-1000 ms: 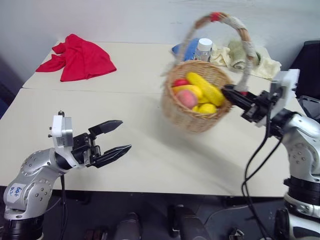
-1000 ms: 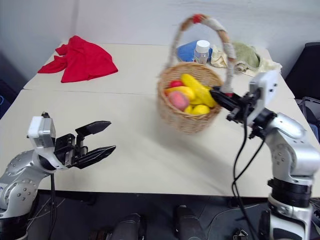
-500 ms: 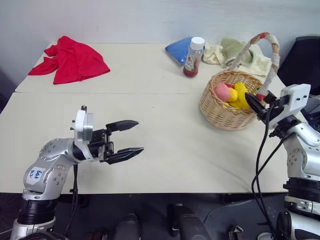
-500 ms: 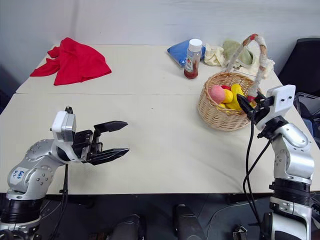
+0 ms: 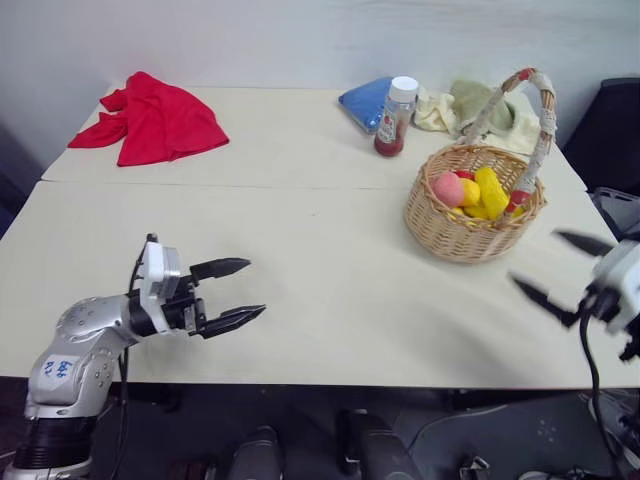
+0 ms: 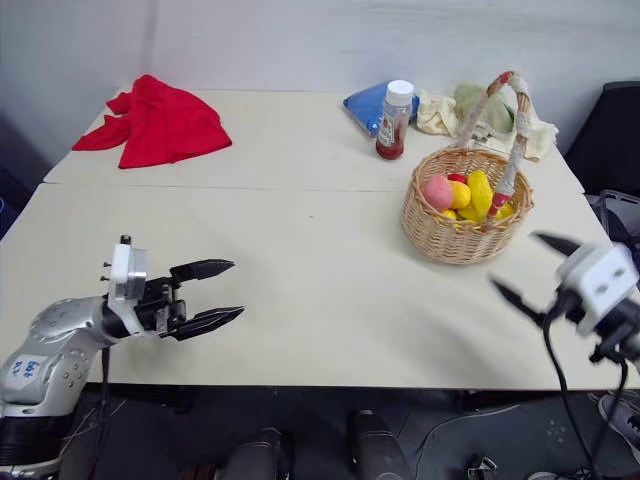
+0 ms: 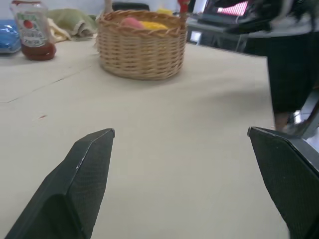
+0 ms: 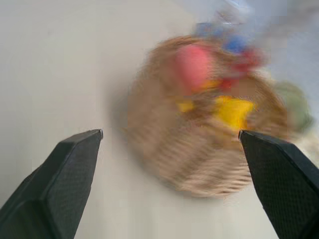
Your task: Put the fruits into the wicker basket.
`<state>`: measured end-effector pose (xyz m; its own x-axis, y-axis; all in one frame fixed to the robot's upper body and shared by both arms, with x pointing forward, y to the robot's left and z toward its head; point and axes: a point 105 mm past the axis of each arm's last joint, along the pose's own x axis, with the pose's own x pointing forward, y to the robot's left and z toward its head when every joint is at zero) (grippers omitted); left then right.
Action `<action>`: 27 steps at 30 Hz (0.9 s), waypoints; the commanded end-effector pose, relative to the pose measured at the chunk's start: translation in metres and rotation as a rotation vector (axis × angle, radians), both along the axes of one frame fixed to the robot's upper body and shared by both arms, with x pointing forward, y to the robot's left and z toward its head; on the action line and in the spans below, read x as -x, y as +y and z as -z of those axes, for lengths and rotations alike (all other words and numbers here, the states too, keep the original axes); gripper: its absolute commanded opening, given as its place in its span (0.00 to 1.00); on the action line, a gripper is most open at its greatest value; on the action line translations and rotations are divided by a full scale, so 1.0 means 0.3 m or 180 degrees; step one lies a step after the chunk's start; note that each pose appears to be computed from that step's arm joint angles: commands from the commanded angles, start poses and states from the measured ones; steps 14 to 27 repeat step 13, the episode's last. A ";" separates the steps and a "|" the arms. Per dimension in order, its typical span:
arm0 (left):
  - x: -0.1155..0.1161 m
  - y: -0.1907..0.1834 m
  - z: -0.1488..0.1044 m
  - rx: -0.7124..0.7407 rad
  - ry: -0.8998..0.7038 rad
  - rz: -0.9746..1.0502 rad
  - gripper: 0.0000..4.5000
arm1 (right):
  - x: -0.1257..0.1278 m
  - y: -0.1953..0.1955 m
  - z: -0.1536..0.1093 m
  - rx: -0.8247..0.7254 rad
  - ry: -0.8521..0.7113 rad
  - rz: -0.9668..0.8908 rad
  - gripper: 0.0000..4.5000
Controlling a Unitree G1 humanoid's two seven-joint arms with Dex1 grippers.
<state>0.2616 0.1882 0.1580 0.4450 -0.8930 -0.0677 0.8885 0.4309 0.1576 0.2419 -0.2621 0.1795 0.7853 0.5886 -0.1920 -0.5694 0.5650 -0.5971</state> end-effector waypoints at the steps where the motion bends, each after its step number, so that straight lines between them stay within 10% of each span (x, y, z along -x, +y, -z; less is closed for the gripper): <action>1: 0.030 0.071 0.016 -0.0323 -0.0194 -0.0181 1.00 | 0.032 0.117 0.062 0.0068 0.0149 -0.0704 1.00; 8: 0.070 0.154 0.133 -0.0568 -0.0253 -0.0695 1.00 | -0.061 0.274 0.225 -0.0139 0.0249 -0.1295 1.00; 27: 0.029 0.212 0.160 -0.0660 -0.0375 -0.1280 1.00 | -0.133 0.339 0.220 -0.0289 0.0114 -0.1316 1.00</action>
